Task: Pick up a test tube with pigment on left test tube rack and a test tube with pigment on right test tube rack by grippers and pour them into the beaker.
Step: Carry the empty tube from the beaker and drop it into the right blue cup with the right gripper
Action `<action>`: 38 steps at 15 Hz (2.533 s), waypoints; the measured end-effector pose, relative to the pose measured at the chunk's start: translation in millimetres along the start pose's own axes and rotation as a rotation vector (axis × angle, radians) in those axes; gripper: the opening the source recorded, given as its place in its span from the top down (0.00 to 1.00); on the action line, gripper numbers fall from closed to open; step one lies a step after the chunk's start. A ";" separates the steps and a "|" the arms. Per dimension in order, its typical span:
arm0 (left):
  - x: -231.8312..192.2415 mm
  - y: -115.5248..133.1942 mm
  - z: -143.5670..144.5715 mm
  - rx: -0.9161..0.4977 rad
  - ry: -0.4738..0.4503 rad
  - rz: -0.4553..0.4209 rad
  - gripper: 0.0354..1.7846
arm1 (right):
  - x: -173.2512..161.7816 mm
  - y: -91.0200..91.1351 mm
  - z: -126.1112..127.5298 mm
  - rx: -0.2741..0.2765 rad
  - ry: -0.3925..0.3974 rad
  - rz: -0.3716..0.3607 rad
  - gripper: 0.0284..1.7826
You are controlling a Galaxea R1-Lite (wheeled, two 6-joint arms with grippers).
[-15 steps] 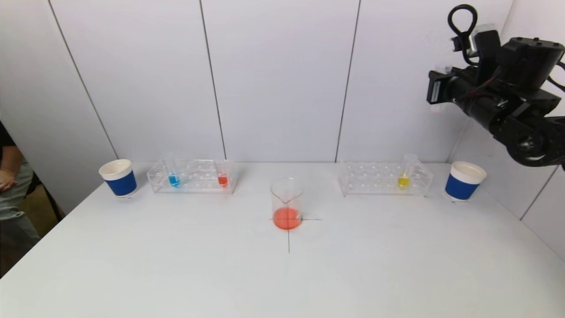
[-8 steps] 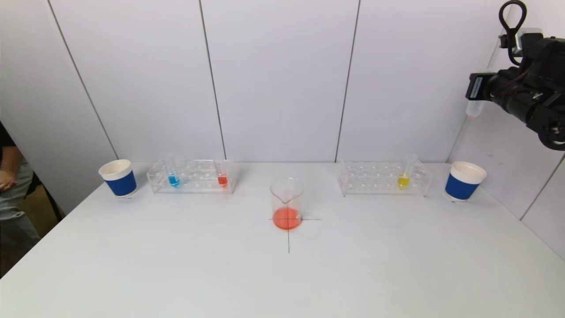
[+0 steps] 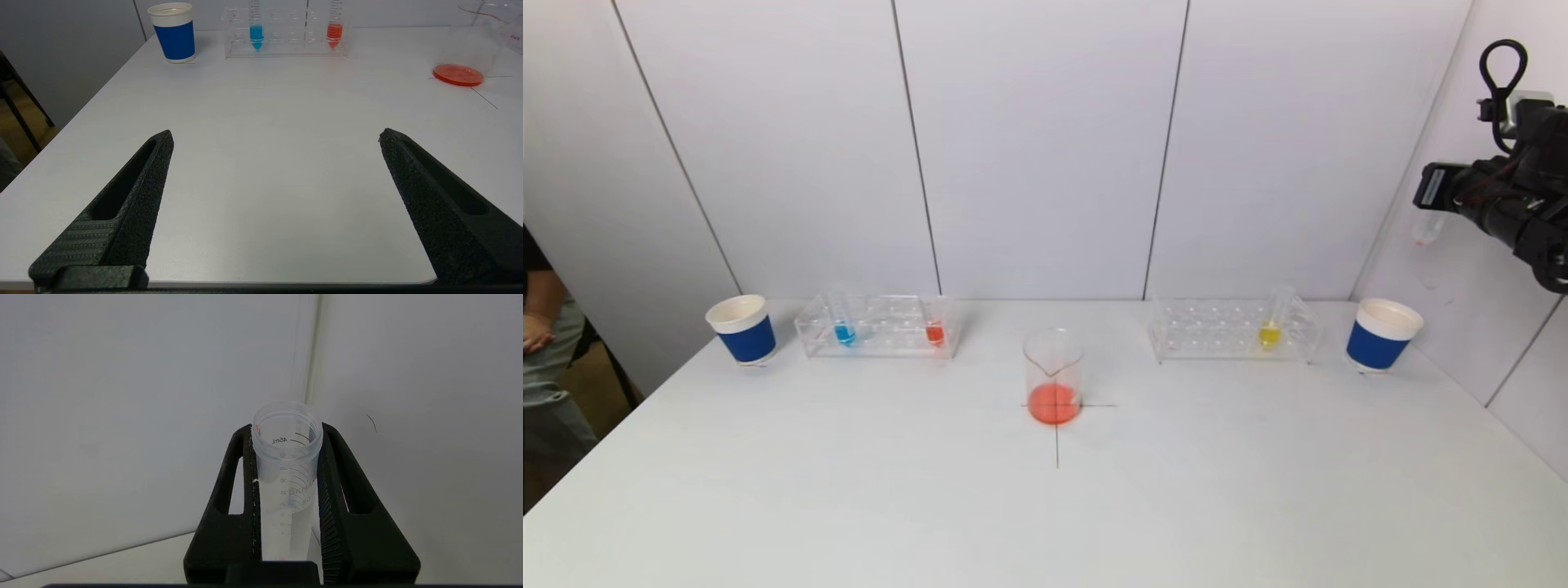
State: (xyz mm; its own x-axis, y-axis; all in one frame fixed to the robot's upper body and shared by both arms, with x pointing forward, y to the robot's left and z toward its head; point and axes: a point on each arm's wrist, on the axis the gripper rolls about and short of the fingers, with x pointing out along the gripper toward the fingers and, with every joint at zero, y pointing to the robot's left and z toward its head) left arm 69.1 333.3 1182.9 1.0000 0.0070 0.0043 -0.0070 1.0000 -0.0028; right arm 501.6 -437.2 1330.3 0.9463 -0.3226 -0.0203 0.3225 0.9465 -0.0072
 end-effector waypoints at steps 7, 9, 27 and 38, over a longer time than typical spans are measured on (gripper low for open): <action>0.0 0.0 0.0 0.000 0.000 -0.001 0.01 | 4.2 -3.5 -31.0 0.002 0.035 -0.008 0.76; 0.0 0.0 0.0 0.000 0.000 -0.001 0.01 | 5.2 -3.2 -44.4 0.002 0.033 -0.003 0.76; 0.0 0.0 0.0 0.000 0.000 0.000 0.01 | -1.3 -2.9 -137.0 0.019 0.109 0.003 0.76; 0.0 0.0 0.0 0.000 0.000 0.000 0.01 | -3.2 -3.7 -145.5 0.023 0.123 0.001 0.76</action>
State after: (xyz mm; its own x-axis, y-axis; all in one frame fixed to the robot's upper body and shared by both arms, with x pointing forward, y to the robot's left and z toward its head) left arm 69.1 333.4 1182.9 1.0000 0.0066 0.0038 -0.0066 1.0000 -0.0023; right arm 494.3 -439.7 1185.0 0.9373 -0.3177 -0.1431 0.3231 0.9462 0.0158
